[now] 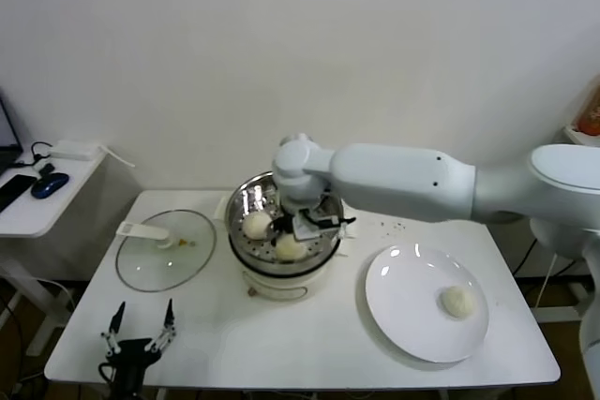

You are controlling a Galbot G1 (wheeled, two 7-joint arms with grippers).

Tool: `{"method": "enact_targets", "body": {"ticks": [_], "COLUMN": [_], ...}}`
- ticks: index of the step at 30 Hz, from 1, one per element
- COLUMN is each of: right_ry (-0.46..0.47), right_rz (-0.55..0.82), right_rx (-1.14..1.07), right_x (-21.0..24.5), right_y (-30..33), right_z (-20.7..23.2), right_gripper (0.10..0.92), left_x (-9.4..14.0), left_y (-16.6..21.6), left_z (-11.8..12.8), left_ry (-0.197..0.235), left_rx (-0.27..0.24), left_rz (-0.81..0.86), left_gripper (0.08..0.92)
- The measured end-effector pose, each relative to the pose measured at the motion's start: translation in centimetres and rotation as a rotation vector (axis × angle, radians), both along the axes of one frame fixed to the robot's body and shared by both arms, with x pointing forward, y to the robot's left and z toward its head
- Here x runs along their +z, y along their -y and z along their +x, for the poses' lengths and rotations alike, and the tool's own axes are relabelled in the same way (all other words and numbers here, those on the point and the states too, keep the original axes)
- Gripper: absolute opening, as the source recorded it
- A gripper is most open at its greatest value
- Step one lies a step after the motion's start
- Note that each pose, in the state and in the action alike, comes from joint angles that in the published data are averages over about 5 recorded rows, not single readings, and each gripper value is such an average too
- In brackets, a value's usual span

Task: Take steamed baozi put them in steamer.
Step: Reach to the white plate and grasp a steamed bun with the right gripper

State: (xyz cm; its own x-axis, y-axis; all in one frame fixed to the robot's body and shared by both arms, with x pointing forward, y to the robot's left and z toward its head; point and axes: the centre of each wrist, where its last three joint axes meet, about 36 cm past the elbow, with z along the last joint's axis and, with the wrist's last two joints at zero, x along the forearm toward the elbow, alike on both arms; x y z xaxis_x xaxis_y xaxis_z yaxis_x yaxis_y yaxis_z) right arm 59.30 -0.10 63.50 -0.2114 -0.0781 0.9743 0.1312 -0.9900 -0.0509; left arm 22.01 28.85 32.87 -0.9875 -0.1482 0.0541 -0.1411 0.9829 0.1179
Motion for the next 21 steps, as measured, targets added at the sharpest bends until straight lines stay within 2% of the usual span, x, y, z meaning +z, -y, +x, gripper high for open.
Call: {"method": "enact_targets", "body": {"ticks": [6,12,21], "right_ry": [-0.001,-0.038,-0.133], "right_rz": [0.035,0.113,0.24], "right_rx": [-0.14,-0.419,-0.921], "right_x": [3.3,5.9,5.3], "right_y": [3.6,10.0,21.7], "right_z": [1.7,4.0,5.6], "right_gripper": [0.823,0.823,0.823], "left_x": [0.1,0.5,0.8], "left_y": [0.0,0.2,0.3], "left_z": [0.1,0.5,0.5], "left_ry": [0.004,0.015,0.02], "left_rx": [-0.001,-0.013,-0.025], "left_rz": [0.001,0.002,0.006], "left_gripper": [0.823,0.823,0.823]}}
